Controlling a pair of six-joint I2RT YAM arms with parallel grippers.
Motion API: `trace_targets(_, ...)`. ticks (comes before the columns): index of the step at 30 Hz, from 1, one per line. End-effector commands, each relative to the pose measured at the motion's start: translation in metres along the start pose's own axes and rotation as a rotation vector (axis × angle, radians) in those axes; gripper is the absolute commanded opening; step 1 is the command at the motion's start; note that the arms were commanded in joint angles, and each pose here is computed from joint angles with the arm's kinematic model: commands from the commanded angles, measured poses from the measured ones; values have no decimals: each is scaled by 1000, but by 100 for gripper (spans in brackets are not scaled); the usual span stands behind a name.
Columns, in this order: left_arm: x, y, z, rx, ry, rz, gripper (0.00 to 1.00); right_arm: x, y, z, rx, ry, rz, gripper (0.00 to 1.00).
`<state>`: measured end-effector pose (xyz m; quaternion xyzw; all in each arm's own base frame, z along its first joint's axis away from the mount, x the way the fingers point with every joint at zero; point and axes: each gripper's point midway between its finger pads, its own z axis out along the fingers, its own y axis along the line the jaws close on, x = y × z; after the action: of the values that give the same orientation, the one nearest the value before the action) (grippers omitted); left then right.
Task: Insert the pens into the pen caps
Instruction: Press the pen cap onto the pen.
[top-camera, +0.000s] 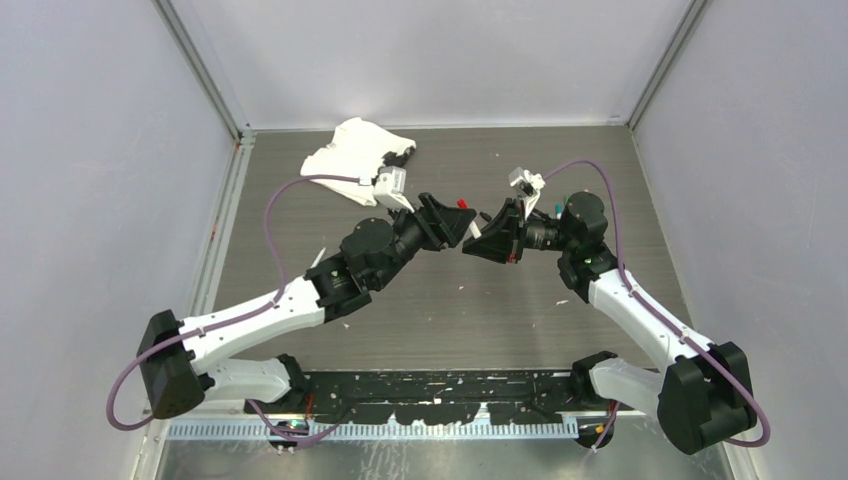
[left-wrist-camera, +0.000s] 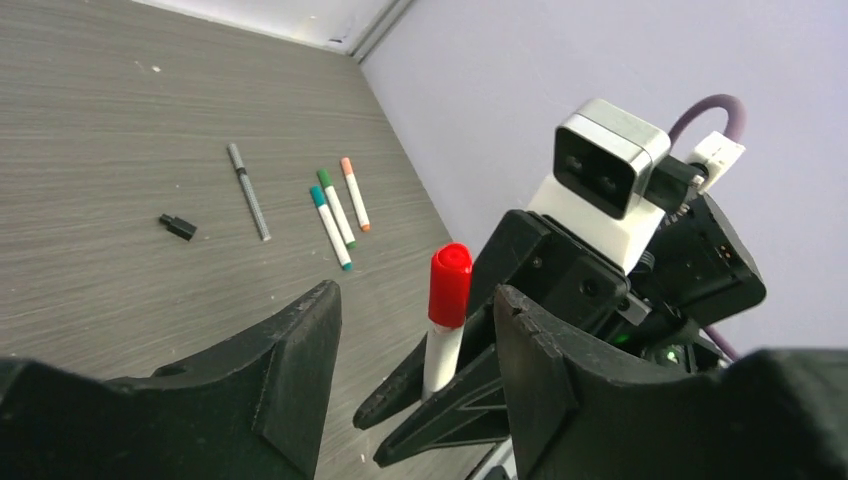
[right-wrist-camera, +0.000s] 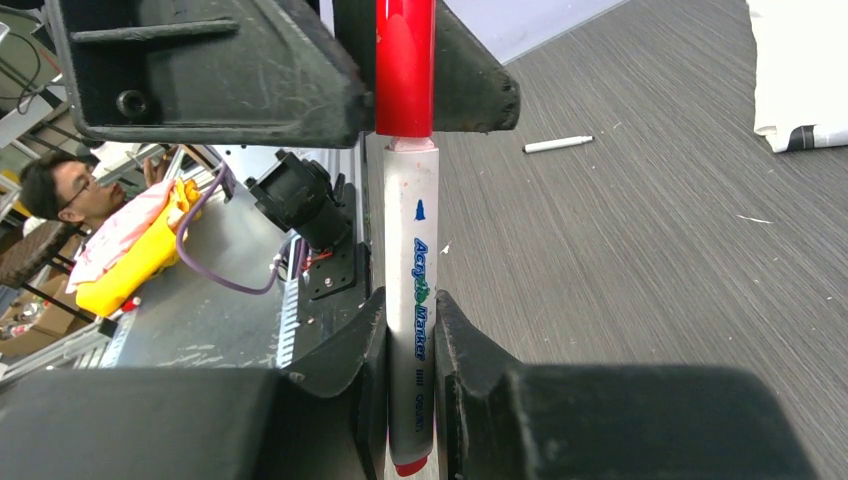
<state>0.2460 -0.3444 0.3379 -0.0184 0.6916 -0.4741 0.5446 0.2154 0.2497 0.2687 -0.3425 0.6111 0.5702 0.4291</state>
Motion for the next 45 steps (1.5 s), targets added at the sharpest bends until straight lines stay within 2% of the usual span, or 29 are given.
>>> trace_targets(1,-28,-10,7,-19,-91,9,57,-11,3,-1,-1,-21,-52,1)
trace_targets(11,-33,-17,18,-12,-112,7,52,-12,3,-1,-1,-21,-54,1)
trace_targets(22,-30,-23,23,1,-95,17,39,-12,3,-1,-2,-20,-54,1)
trace_targets(25,-30,-24,22,11,-91,21,29,-12,3,-1,-2,-20,-54,1)
trace_targets(28,-29,-28,22,29,-79,27,8,-12,4,-1,-3,-21,-55,1)
trace_targets(30,-26,-29,21,39,-68,30,1,-13,4,-1,-4,-21,-48,1)
trace_targets(35,-24,-37,15,114,-57,33,1,-18,8,0,-15,-28,-27,1)
trace_targets(45,-22,-53,-8,452,10,-37,1,-29,17,0,-55,-50,34,1)
